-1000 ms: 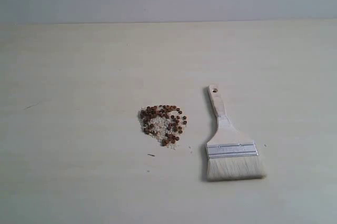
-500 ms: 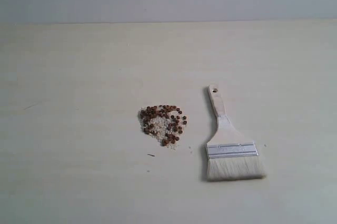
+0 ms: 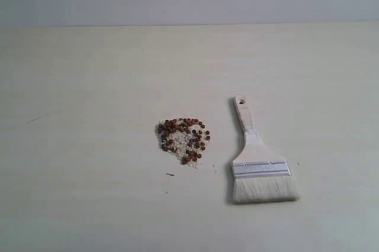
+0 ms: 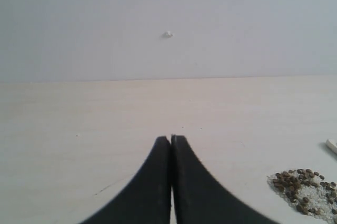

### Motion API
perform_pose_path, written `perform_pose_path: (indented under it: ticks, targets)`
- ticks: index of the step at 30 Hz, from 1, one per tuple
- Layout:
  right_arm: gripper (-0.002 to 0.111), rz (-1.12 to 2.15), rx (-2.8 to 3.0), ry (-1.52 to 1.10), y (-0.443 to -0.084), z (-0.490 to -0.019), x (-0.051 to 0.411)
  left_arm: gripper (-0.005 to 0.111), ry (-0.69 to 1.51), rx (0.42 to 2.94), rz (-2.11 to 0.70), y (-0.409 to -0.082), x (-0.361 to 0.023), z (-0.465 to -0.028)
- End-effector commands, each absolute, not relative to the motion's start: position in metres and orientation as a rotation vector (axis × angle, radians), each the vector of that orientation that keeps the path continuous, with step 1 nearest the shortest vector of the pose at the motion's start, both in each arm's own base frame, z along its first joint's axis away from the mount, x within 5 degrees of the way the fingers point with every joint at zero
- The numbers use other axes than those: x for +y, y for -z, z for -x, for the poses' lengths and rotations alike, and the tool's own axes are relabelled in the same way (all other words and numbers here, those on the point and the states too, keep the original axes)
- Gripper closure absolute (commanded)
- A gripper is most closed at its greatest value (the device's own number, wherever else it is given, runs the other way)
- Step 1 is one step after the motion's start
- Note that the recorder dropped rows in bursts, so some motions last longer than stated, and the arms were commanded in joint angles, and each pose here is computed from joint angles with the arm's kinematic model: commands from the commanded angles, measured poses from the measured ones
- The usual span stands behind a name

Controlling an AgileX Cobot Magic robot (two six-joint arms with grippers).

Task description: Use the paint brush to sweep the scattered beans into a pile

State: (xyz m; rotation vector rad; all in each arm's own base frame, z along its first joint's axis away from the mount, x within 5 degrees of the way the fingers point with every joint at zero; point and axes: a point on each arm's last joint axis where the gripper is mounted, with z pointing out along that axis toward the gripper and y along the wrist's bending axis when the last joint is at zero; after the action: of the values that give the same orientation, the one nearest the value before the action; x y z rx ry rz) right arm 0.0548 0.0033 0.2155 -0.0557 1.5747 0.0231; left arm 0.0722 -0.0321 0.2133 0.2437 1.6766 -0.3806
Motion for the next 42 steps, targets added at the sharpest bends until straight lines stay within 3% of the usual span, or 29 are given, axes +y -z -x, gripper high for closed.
perform_pose_path:
  ticks: [1, 6, 42]
  targets:
    - [0.108, 0.074, 1.709, -0.037, -0.202, -0.054, 0.005, 0.107, 0.376, 1.674, -0.247, -0.213, -0.032, -0.072]
    - [0.108, 0.026, 1.834, -0.145, -0.191, -0.051, 0.009, 0.107, 0.376, 1.674, -0.247, -0.213, -0.032, -0.072]
    - [0.108, 0.003, 1.707, -0.118, -0.193, -0.055, 0.006, 0.107, 0.376, 1.674, -0.247, -0.213, -0.032, -0.072]
